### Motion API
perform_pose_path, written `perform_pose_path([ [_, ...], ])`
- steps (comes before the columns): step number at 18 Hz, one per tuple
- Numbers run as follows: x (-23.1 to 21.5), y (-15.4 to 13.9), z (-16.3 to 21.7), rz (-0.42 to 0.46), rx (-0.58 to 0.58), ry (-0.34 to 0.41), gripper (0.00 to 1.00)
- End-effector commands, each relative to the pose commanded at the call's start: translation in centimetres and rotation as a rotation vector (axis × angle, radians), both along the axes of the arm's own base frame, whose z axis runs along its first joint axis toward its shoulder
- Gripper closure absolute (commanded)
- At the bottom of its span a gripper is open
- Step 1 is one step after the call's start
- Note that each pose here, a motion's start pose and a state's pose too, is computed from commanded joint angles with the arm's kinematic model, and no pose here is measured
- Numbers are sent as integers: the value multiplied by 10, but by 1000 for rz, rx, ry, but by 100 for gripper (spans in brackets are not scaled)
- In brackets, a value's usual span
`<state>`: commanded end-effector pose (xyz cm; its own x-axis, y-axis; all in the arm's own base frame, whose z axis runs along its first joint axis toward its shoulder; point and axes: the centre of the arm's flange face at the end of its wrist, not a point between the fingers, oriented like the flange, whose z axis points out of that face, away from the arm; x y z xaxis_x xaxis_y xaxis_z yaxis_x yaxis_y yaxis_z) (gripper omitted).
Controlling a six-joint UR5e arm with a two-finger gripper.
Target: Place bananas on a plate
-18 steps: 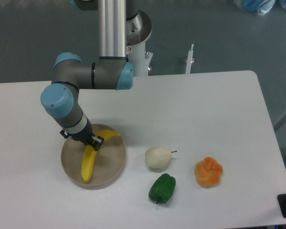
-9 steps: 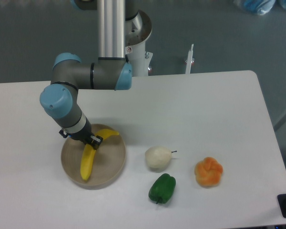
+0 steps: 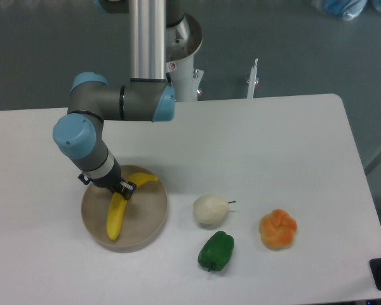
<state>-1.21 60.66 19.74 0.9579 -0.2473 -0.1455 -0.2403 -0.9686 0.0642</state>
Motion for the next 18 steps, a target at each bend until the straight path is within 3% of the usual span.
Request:
perform_pose_path([
  [6,-6,2,24,6,38,9,0],
  [14,-99,1,100,147,175,51,0],
  [18,-138,-3,104,85,160,67,0],
])
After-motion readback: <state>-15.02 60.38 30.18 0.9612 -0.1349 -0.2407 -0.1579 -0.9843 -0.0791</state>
